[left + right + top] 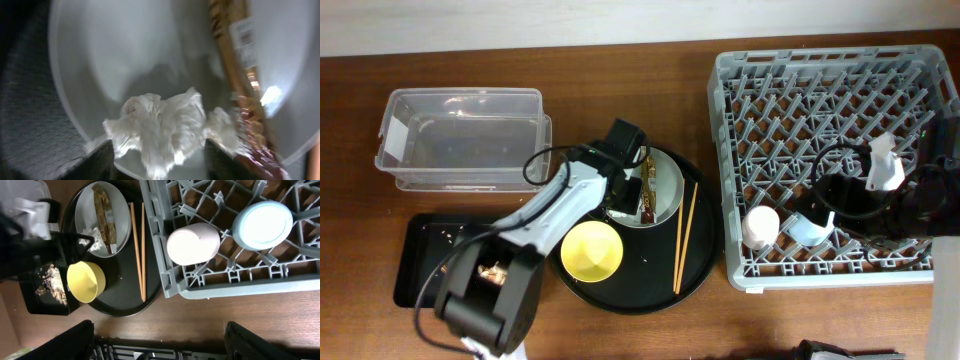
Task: Sort waste into correct bins and load items into the dishwasher rack
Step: 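Set the empty yellow bowl back on the round tray with left gripper, then pick the white tissue off the plate and drop it in the container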
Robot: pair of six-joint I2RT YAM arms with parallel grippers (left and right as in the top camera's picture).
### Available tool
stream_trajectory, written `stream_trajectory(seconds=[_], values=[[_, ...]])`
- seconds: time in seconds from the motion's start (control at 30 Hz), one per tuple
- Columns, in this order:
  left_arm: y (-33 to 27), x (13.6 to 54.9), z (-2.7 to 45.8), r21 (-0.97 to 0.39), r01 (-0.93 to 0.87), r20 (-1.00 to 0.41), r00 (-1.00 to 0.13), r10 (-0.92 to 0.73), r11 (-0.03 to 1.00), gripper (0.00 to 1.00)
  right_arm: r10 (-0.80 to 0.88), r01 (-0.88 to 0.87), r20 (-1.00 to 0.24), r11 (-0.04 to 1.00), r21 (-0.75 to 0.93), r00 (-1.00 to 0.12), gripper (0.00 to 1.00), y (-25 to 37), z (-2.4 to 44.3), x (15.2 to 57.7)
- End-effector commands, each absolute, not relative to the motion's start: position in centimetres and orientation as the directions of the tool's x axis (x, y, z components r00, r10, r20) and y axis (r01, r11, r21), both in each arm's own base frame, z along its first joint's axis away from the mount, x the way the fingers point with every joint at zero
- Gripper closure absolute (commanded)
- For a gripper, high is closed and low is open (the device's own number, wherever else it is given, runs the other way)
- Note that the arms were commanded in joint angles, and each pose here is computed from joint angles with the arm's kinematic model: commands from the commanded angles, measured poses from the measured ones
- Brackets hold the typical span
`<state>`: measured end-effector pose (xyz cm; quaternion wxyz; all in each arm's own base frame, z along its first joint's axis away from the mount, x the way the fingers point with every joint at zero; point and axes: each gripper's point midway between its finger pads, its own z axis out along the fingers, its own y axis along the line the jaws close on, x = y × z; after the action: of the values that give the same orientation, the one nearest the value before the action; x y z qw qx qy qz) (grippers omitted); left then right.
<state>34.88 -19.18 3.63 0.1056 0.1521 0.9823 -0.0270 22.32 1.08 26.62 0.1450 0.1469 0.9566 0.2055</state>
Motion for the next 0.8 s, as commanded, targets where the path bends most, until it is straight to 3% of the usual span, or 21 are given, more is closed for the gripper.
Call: stream_trajectory(seconds=[0.0, 0.03, 0.07, 0.1, 0.23, 0.43, 0.6, 0.7, 0.73, 0.77], values=[[-19.5, 35.0, 2.5, -0.025, 0.326, -0.198, -0.928, 0.315, 0.945, 0.65, 0.325, 0.195, -0.239, 0.875, 0.443, -0.915, 0.16, 1.4, 27.1, 22.3], [-19.6, 35.2, 2.6, -0.028, 0.327, -0.209, -0.926, 0.314, 0.945, 0.74, 0.325, 0.195, -0.239, 0.875, 0.443, -0.915, 0.16, 1.4, 27.1, 22.3], [-19.7, 35.4, 2.9, -0.029, 0.327, -0.212, -0.925, 0.314, 0.945, 0.92, 0.325, 0.195, -0.239, 0.875, 0.443, -0.915, 0.16, 1.4, 27.1, 22.3], [-19.7, 35.4, 3.2, -0.028, 0.327, -0.209, -0.926, 0.314, 0.945, 1.00, 0.325, 0.195, -0.239, 0.875, 0.443, -0.915, 0.16, 1.4, 27.1, 22.3], [-19.4, 36.4, 7.3, -0.023, 0.311, -0.191, -0.934, 0.301, 0.950, 1.00, 0.325, 0.195, -0.239, 0.875, 0.443, -0.915, 0.16, 1.4, 27.1, 22.3], [-14.2, 40.2, 17.2, 0.047, 0.178, -0.264, -0.947, 0.184, 0.983, 1.00, 0.324, 0.195, -0.239, 0.875, 0.443, -0.915, 0.16, 1.4, 27.1, 22.3], [-5.4, 43.8, 18.4, 0.200, -0.039, -0.350, -0.936, 0.034, 0.979, 1.00, 0.324, 0.195, -0.238, 0.875, 0.443, -0.915, 0.16, 1.4, 27.1, 22.3], [-1.4, 46.7, 16.9, 0.150, -0.147, -0.388, -0.918, -0.079, 0.978, 1.00, 0.324, 0.195, -0.238, 0.875, 0.443, -0.915, 0.16, 1.4, 27.1, 22.3], [-0.6, 47.4, 15.5, 0.105, -0.164, -0.374, -0.920, -0.114, 0.981, 0.96, 0.325, 0.195, -0.238, 0.875, 0.443, -0.915, 0.16, 1.4, 27.1, 22.3], [-0.6, 47.7, 14.8, 0.070, -0.165, -0.362, -0.923, -0.129, 0.984, 0.73, 0.325, 0.196, -0.236, 0.875, 0.443, -0.916, 0.16, 1.4, 27.1, 22.3]])
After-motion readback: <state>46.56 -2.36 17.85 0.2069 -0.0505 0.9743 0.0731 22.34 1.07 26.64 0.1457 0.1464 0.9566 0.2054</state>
